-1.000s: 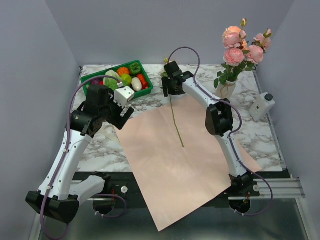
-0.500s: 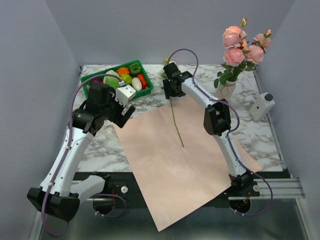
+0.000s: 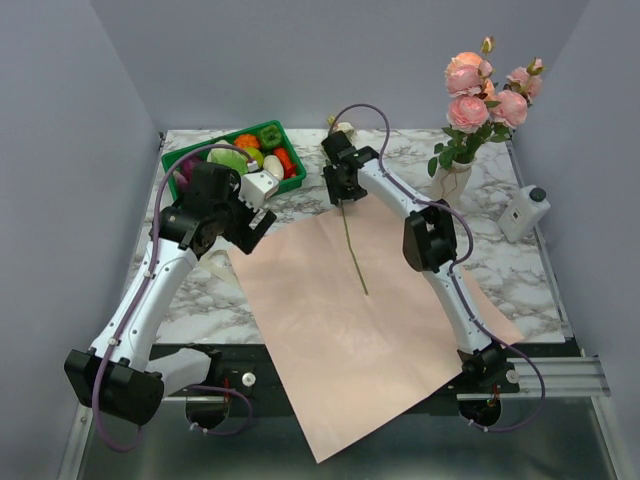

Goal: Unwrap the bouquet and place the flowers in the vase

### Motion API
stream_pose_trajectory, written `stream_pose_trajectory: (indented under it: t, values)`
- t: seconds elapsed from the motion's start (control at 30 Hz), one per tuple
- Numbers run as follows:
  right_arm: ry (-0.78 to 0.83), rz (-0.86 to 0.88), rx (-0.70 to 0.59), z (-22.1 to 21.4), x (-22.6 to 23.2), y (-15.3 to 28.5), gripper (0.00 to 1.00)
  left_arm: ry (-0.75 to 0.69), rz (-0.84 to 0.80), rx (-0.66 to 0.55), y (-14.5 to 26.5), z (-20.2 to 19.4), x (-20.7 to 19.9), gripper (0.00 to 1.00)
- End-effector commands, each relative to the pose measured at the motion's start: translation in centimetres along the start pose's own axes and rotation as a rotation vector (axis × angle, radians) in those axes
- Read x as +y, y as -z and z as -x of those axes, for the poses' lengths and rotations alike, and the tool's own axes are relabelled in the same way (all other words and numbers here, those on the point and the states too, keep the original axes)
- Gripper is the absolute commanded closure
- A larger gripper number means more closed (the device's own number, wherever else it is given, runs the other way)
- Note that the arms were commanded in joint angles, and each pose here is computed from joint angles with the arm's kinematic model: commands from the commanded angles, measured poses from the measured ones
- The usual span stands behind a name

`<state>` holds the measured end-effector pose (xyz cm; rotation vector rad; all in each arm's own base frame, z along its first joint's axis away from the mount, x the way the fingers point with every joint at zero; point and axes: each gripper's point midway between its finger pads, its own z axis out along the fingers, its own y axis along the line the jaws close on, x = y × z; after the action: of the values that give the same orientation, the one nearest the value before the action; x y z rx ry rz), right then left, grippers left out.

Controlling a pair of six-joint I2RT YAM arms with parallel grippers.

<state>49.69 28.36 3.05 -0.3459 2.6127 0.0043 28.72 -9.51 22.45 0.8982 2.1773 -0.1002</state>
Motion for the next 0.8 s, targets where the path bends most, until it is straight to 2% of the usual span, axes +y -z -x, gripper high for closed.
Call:
stream_pose_trajectory:
  t: [0.0, 0.3, 0.33, 0.5, 0.67, 0.77]
  values:
    - [0.050, -0.025, 0.034, -1.2, 0.6, -0.5, 0.39, -0.006, 0.005, -0.077, 1.0, 1.9, 0.3, 0.01]
    - [0.068, -0.001, 0.102, -3.2, 0.9, 0.0, 0.64, 0.005, 0.017, -0.106, 2.1, 1.9, 0.1, 0.01]
    - [0.068, -0.001, 0.117, -3.6, 0.9, -0.1, 0.69, 0.004, 0.018, -0.111, 2.3, 2.0, 0.0, 0.01]
    - [0.029, 0.038, 0.139, -4.5, 1.4, -0.1, 0.83, 0.000, 0.026, -0.124, 3.5, 1.8, -0.2, 0.01]
    - [-0.004, 0.063, 0.076, -2.6, 1.9, 1.5, 0.99, -0.008, 0.036, -0.125, 4.3, 1.5, -0.3, 0.01]
    - [-0.034, 0.071, -0.015, 0.0, 1.8, 3.8, 0.99, -0.007, 0.037, -0.129, 4.7, 1.5, -0.4, 0.01]
